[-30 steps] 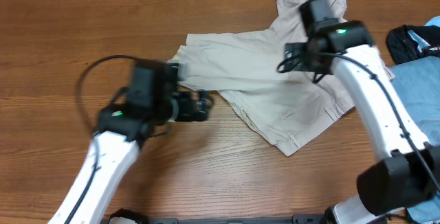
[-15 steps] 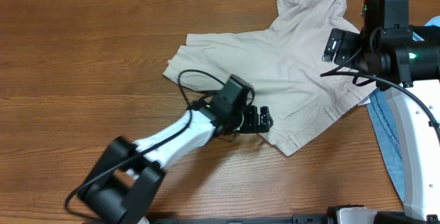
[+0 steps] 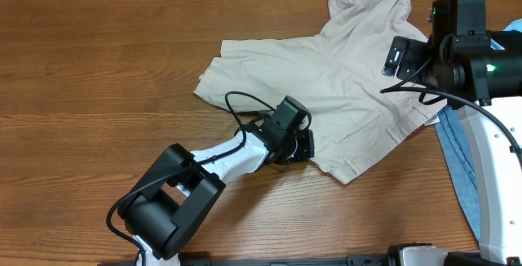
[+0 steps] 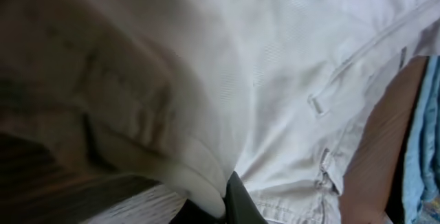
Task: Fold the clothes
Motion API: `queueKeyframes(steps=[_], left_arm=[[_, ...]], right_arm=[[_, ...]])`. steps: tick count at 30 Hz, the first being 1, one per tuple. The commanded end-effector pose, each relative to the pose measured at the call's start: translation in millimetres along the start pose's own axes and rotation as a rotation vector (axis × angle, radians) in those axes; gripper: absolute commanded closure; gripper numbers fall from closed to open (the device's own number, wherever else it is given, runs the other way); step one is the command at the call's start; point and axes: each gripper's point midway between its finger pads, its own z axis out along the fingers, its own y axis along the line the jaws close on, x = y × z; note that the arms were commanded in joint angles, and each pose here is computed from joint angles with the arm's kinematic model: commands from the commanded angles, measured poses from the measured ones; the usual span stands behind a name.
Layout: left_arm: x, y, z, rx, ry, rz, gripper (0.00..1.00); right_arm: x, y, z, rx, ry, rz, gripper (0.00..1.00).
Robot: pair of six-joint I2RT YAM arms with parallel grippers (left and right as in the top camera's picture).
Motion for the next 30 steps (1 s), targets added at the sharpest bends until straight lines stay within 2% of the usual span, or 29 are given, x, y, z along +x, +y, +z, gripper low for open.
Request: queueKeyframes(steps=[1, 4, 8, 12, 13, 14, 16, 17, 19, 21, 27, 30], left_arm=[[-5.4, 19.8, -23.3, -0.070, 0.012, -0.019, 0.96], [-12.8, 69.0, -70.7, -0.238, 0.002, -0.073, 0.96], [-54.6, 151.9, -167.5, -0.488, -0.195, -0.212, 0.96], [-116.0, 200.8, -274.0, -0.443, -0.479, -0.352, 0.96], [-126.2, 208.6, -296.6, -0.407, -0.531, -0.398, 0.77], [-136.4, 215.3, -322.0, -0.345, -0.580, -0.446, 0.49], [-147.1, 217.9, -354.2, -0.221, -0.631, -0.492, 0.40], [-150.6, 212.6, -368.3, -0.120, -0.643, -0.498, 0.30], [-146.8, 206.6, -371.4, -0.045, -0.620, -0.510, 0.10], [-133.3, 202.4, -359.7, -0.048, -0.548, -0.514, 0.02], [-77.3, 158.3, -289.0, -0.113, -0.228, -0.407, 0.00], [-57.9, 148.5, -257.5, -0.189, -0.150, -0.394, 0.00]], right_arm=[[-9.3, -1.8, -14.8, -0.012, -0.050, 0.013, 0.00], [-9.3, -1.8, -14.8, -0.012, -0.050, 0.013, 0.00], [-9.3, -1.7, -14.7, -0.012, -0.050, 0.013, 0.00], [-9.3, -1.5, -14.7, -0.012, -0.050, 0.013, 0.00], [-9.3, -1.5, -14.7, -0.012, -0.050, 0.013, 0.00], [-9.3, -1.5, -14.7, -0.012, -0.050, 0.013, 0.00], [-9.2, -1.5, -14.7, -0.013, -0.049, 0.013, 0.00], [-9.2, -1.6, -14.7, -0.012, -0.049, 0.013, 0.00], [-9.2, -1.5, -14.6, -0.012, -0.049, 0.013, 0.00], [-9.2, -1.5, -14.4, -0.012, -0.049, 0.013, 0.00], [-9.1, -1.5, -14.3, -0.012, -0.048, 0.013, 0.00], [-9.1, -1.5, -14.3, -0.012, -0.048, 0.013, 0.00]])
